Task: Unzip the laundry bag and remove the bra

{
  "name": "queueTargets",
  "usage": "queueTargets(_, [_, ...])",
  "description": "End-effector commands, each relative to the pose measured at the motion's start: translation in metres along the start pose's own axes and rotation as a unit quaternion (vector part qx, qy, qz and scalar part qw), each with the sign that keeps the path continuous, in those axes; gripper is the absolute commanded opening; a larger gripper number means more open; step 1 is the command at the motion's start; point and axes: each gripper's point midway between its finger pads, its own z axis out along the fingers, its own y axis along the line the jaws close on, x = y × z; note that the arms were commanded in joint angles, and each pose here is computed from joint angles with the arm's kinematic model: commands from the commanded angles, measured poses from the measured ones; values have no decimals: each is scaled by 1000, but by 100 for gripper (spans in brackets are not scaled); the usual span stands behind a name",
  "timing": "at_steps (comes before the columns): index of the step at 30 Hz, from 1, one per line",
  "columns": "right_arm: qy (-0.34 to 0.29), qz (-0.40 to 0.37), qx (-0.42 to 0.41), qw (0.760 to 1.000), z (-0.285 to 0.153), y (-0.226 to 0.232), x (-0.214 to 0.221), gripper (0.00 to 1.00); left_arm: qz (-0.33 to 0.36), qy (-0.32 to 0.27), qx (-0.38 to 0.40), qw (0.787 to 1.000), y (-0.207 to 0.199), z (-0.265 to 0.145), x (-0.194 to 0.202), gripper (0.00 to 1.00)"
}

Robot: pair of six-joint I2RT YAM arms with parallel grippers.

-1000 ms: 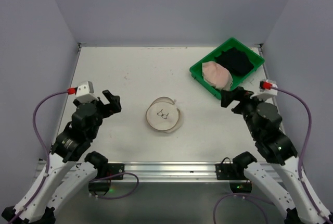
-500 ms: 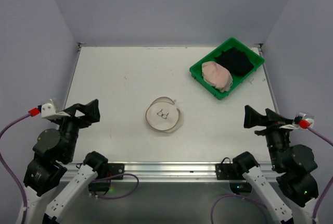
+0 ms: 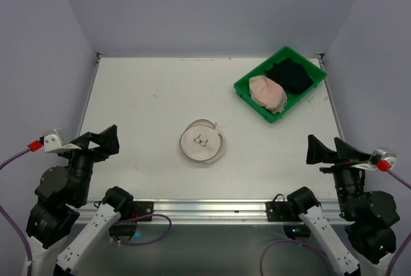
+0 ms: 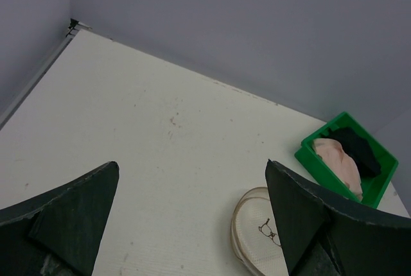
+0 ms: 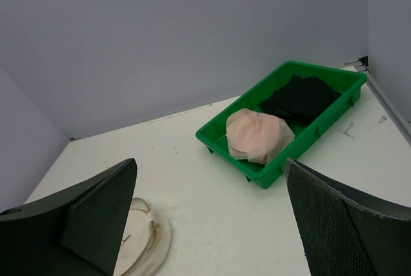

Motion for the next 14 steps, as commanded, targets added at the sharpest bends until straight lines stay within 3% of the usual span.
queueTargets(1, [-35, 1, -13, 999, -15, -3, -13, 99, -4, 4, -6, 1000, -1, 5, 3, 100])
queueTargets(14, [-21, 2, -35, 999, -10, 8, -9, 99, -14, 25, 9, 1000, -15, 23, 24, 100])
